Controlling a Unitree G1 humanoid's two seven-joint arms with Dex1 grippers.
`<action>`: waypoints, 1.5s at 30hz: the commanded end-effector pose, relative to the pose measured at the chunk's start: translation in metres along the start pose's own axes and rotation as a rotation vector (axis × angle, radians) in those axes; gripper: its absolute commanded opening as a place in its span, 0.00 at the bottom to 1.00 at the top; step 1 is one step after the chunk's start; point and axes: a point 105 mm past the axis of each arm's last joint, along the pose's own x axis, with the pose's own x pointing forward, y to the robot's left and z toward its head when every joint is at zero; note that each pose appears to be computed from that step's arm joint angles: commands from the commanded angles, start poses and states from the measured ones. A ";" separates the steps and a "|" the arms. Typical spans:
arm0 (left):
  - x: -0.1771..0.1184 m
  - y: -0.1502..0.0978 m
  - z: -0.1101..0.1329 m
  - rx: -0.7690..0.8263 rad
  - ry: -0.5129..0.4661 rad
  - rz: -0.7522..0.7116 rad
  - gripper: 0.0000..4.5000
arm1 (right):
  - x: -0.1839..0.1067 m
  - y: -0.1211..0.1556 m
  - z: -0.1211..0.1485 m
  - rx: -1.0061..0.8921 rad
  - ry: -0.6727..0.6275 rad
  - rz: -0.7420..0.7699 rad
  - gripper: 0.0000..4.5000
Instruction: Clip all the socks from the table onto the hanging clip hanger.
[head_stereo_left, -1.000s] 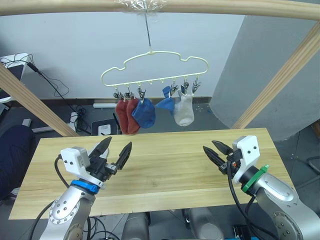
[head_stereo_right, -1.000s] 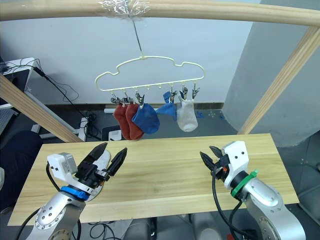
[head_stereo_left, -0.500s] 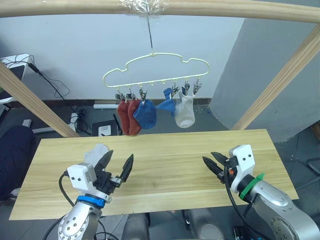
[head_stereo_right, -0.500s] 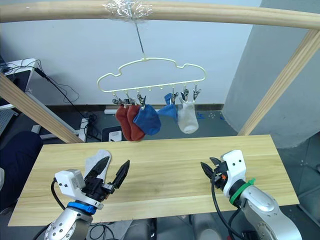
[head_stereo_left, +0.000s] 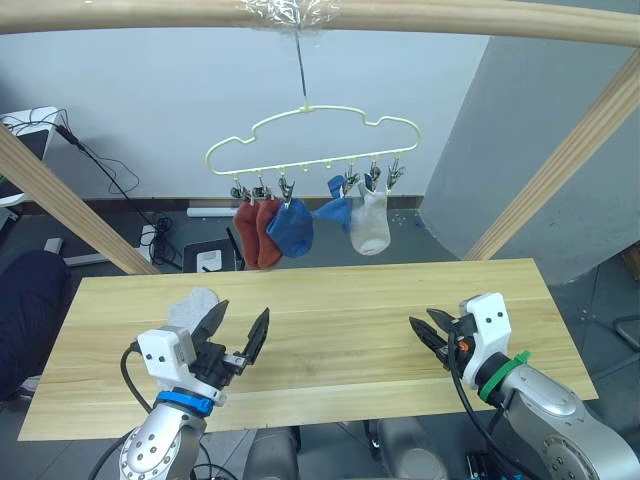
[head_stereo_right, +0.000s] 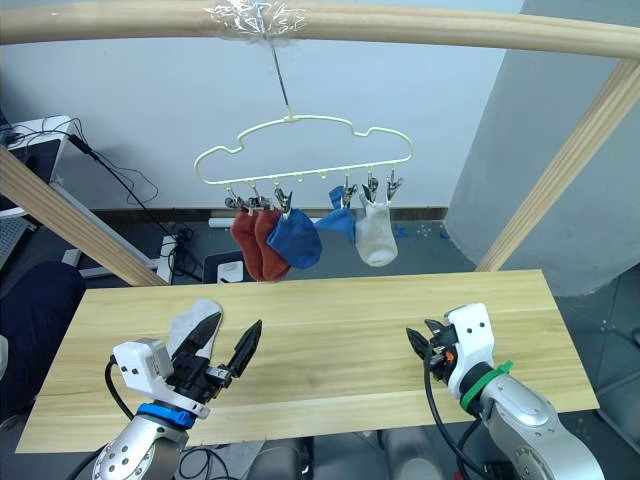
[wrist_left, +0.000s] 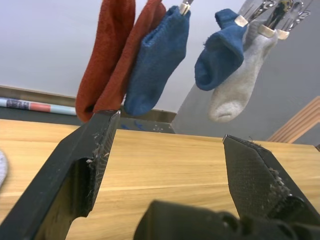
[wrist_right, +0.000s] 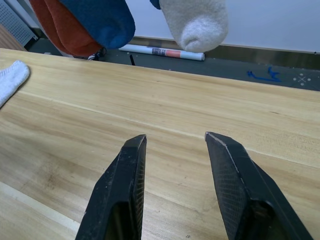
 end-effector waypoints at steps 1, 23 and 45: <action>-0.002 0.000 0.004 0.019 -0.016 -0.003 0.85 | -0.003 0.000 0.005 -0.005 -0.032 -0.007 0.43; -0.001 -0.001 0.003 0.020 -0.012 -0.011 0.85 | -0.002 -0.002 0.004 0.000 -0.041 -0.018 0.43; -0.001 -0.003 0.000 0.021 -0.006 -0.022 0.85 | -0.001 -0.001 0.002 0.004 -0.039 -0.022 0.43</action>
